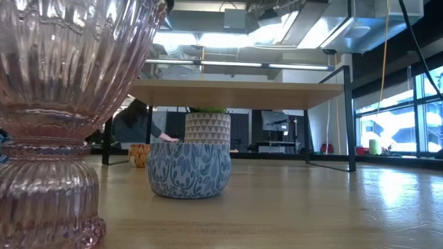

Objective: Pick & Place candle stick holders
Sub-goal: Put the orange candle holder on the shelf

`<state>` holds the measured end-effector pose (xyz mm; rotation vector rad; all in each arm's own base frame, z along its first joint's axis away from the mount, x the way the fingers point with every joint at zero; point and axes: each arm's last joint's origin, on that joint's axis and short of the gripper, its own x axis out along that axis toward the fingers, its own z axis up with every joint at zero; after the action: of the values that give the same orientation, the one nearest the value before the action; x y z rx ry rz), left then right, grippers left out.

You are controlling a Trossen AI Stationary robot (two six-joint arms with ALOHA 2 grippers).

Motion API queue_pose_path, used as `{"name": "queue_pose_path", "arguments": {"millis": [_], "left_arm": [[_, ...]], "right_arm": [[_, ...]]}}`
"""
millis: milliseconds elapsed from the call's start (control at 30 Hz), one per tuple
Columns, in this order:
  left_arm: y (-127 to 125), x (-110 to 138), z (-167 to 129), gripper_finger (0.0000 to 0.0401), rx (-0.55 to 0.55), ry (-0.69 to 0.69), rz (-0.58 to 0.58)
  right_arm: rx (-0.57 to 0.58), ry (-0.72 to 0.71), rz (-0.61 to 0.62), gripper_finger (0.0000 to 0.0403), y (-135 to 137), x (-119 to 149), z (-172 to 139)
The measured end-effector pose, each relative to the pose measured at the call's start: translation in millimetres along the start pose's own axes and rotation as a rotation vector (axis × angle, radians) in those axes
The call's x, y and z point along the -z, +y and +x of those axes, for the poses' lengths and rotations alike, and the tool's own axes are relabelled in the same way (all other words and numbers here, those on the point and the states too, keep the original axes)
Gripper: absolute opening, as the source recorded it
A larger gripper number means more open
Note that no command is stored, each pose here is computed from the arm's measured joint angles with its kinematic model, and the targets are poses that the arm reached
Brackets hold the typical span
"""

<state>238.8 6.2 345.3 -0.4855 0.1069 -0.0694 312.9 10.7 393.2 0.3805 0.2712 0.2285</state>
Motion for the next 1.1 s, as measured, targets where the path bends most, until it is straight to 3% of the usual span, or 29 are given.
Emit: {"name": "queue_pose_path", "arguments": {"millis": [200,667,1100], "left_arm": [[0.6,1.1,1.7,0.0021,0.005,0.009,-0.007],[1.3,2.7,3.8,0.0027,0.009,0.022,-0.016],[0.8,3.5,-2.2,0.0039,-0.002,0.051,-0.032]], "right_arm": [[0.002,0.006,0.005,0.0191,-1.4,1.4,3.0],[0.014,0.026,0.01,0.0044,-3.4,4.3,5.9],[0.036,0.07,0.047,0.0032,-5.8,9.3,6.5]]}}
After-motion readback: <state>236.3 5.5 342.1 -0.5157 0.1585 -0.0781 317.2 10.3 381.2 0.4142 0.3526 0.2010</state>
